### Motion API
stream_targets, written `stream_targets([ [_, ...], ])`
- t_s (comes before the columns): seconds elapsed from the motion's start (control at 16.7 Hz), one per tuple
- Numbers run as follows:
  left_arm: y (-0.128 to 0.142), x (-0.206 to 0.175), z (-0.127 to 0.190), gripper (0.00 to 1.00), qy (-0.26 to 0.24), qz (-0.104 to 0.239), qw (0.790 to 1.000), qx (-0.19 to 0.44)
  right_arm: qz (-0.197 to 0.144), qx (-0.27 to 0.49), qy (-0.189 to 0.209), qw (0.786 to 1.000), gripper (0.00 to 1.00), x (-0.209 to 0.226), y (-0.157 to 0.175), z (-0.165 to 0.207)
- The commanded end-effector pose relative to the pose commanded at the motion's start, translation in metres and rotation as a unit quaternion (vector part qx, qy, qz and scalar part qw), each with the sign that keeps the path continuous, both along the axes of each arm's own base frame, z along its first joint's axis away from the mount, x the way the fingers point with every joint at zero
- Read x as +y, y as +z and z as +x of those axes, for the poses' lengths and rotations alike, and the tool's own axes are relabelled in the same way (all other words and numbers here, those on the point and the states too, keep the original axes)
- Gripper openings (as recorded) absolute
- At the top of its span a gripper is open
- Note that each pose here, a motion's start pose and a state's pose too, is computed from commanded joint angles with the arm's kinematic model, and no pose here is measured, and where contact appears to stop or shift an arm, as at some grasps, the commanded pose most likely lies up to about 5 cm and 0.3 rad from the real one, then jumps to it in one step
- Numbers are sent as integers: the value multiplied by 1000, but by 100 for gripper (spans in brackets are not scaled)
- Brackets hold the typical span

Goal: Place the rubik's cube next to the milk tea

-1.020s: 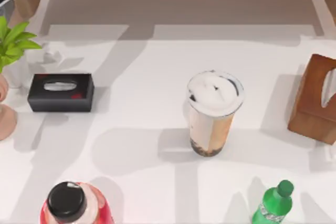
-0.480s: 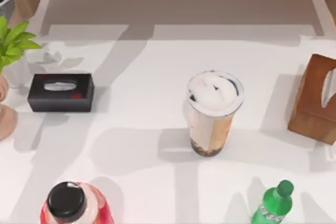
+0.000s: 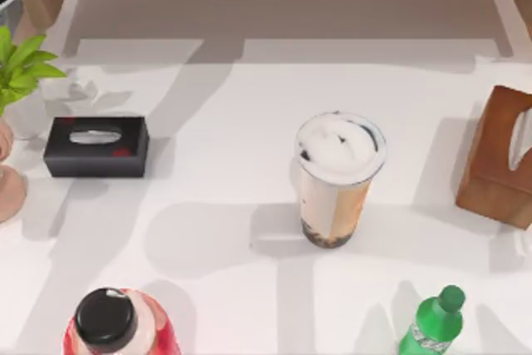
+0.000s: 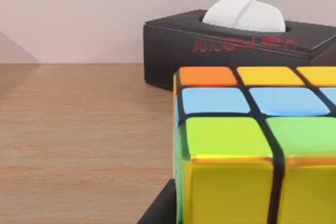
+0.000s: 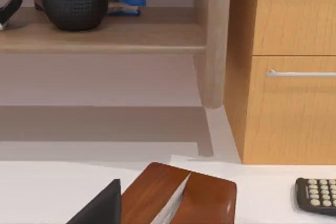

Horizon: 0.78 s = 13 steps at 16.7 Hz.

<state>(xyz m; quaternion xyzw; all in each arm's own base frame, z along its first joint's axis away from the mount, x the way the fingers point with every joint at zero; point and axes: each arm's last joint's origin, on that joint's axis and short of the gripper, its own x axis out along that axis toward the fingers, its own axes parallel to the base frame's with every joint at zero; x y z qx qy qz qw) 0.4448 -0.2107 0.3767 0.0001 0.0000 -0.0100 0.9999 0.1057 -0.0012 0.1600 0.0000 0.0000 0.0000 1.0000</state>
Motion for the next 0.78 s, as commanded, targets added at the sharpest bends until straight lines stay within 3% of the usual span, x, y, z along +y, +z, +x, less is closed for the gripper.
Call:
stream_targets([
  [0.3, 5, 2, -1, 0, 1, -6, 1000, -8, 0, 0, 0, 1000, 100, 0, 0, 0],
  [0.6, 10, 40, 18, 0, 47, -28, 998, -39, 0, 0, 0, 1000, 100, 0, 0, 0],
  [0.78, 9, 27, 13, 0, 35, -19, 999, -23, 0, 0, 0, 1000, 100, 0, 0, 0],
])
